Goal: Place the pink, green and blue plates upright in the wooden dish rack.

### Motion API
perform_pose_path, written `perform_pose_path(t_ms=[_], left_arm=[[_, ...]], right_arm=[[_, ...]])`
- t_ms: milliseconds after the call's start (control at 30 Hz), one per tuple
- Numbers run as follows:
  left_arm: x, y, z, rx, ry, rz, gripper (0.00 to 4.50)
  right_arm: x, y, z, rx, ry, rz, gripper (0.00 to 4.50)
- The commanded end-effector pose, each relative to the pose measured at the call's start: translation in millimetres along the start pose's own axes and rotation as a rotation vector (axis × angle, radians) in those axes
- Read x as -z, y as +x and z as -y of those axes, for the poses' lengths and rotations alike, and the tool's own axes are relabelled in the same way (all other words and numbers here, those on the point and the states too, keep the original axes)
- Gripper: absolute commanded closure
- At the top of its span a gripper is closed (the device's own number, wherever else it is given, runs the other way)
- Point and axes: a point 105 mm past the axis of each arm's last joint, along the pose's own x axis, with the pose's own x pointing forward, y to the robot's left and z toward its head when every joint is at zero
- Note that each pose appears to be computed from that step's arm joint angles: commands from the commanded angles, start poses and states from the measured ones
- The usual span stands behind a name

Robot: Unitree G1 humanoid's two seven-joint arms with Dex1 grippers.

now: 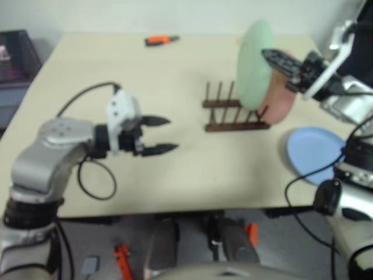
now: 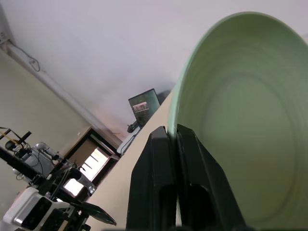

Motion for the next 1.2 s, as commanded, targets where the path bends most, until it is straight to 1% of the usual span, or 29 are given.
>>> perform_pose_path(t_ms=[33,300,433,567,733,900,933,1033,1067,1133,1200], left_arm=[[-13,-4,1,-0.001,0.042,0.024,0.97],[-14,-5,-1,-0.004,0.048,0.022,0.97],[-15,-4,0,-0.004,0.048,0.023,0.94],[-15,-4,0,-0.004,0.047,0.022,0.94],[-15,-3,-4,0.001,0.05,0.018,0.94],[-16,-1,-7,0.024,0.061,0.009,0.94],[-16,0,-6,0.035,0.066,0.004,0.94],[-20,1,-2,0.081,0.082,0.006,0.94],[-21,2,2,0.103,0.086,0.009,0.94],[-21,3,6,0.134,0.09,0.009,0.94],[-18,7,8,0.152,0.084,0.008,0.94]], right_arm=[[-11,-6,-1,-0.004,-0.037,0.047,4.5],[-5,-7,10,0.03,-0.035,0.029,4.5],[-5,-7,9,0.024,-0.07,0.023,3.53],[-10,-6,9,0.032,-0.114,0.032,2.05],[-19,-6,10,0.078,-0.226,0.04,0.28],[-27,-10,8,0.102,-0.361,0.03,0.28],[-31,-12,4,0.104,-0.412,0.023,0.28],[-41,-24,-20,0.092,-0.564,-0.01,0.28],[-45,-34,-36,0.067,-0.599,-0.024,0.28],[-44,-49,-62,0.02,-0.651,-0.065,0.28],[-33,-61,-70,0.018,-0.671,-0.134,0.28]])
